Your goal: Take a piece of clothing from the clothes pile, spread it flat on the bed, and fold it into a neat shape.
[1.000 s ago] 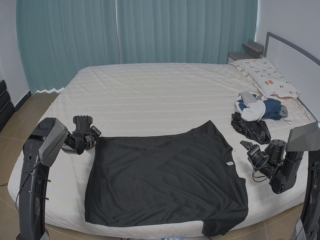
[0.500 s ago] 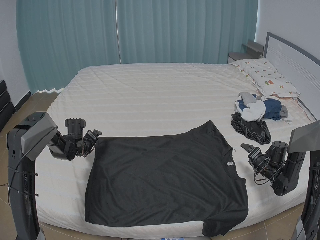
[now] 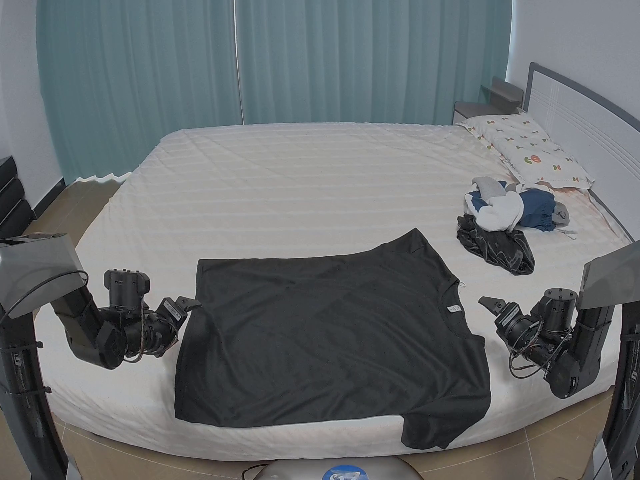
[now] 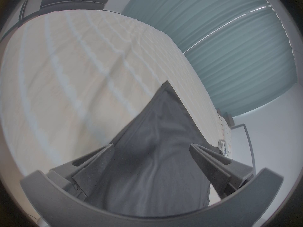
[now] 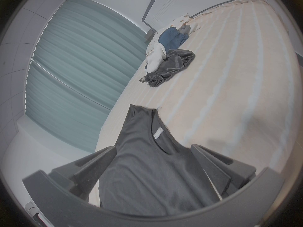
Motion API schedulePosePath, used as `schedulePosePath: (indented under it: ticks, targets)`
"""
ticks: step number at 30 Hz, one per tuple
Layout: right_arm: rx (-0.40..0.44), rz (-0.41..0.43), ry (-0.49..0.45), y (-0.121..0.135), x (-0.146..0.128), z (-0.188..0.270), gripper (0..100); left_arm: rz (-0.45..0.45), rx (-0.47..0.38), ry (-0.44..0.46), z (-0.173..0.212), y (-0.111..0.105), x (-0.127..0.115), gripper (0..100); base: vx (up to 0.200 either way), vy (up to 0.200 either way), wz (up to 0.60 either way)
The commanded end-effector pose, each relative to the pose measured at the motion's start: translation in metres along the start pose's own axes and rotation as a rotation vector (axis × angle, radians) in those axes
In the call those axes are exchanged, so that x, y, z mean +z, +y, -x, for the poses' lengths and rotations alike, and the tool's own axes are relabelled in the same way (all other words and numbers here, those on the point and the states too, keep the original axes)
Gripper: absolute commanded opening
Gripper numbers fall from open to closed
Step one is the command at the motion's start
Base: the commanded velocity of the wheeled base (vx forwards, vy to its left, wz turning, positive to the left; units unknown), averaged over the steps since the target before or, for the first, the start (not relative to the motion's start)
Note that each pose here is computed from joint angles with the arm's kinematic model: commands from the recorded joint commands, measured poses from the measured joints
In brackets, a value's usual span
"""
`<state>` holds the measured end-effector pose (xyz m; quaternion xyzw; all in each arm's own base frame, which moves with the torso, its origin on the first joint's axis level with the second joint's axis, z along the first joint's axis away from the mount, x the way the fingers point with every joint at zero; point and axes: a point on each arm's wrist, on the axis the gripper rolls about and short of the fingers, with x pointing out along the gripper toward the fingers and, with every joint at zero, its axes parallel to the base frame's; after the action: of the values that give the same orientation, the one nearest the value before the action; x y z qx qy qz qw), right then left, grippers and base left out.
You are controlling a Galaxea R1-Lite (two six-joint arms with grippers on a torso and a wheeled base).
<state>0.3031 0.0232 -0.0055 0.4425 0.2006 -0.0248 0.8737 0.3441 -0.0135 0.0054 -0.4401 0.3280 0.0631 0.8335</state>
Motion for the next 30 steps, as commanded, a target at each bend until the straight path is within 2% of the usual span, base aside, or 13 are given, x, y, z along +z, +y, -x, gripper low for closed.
schedulePosePath:
  ticks: [1, 6, 7, 9, 10, 11, 18, 30]
  targets:
    - [0.001, 0.012, 0.019, 0.000, -0.005, 0.002, 100, -0.014, -0.056, 0.042, 0.034, 0.004, -0.016, 100, 0.000, 0.000, 0.00]
    - [0.003, 0.014, 0.022, 0.001, -0.006, 0.002, 100, -0.066, -0.043, 0.111, 0.040, 0.013, -0.030, 100, 0.000, 0.000, 0.00]
    - [0.000, 0.014, 0.026, 0.001, -0.007, 0.002, 100, -0.137, -0.026, 0.149, 0.042, 0.020, -0.037, 100, 0.000, 0.000, 0.00]
    - [0.000, 0.014, 0.026, 0.001, -0.007, 0.002, 100, -0.214, -0.013, 0.170, 0.045, 0.025, -0.042, 100, 0.000, 0.000, 0.00]
    - [0.000, 0.014, 0.026, 0.001, -0.007, 0.002, 100, -0.219, -0.013, 0.171, 0.045, 0.026, -0.043, 100, 0.000, 0.000, 0.00]
    - [0.000, 0.014, 0.026, 0.001, -0.007, 0.002, 100, -0.275, -0.002, 0.187, 0.047, 0.030, -0.046, 100, 0.000, 0.000, 0.00]
    - [-0.004, 0.015, 0.033, 0.000, -0.010, 0.001, 100, -0.442, 0.044, 0.241, 0.045, 0.046, -0.057, 100, 0.000, 0.000, 0.00]
    - [-0.006, 0.015, 0.036, -0.001, -0.010, 0.000, 100, -0.468, 0.050, 0.243, 0.043, 0.047, -0.058, 100, 0.000, 0.000, 0.00]
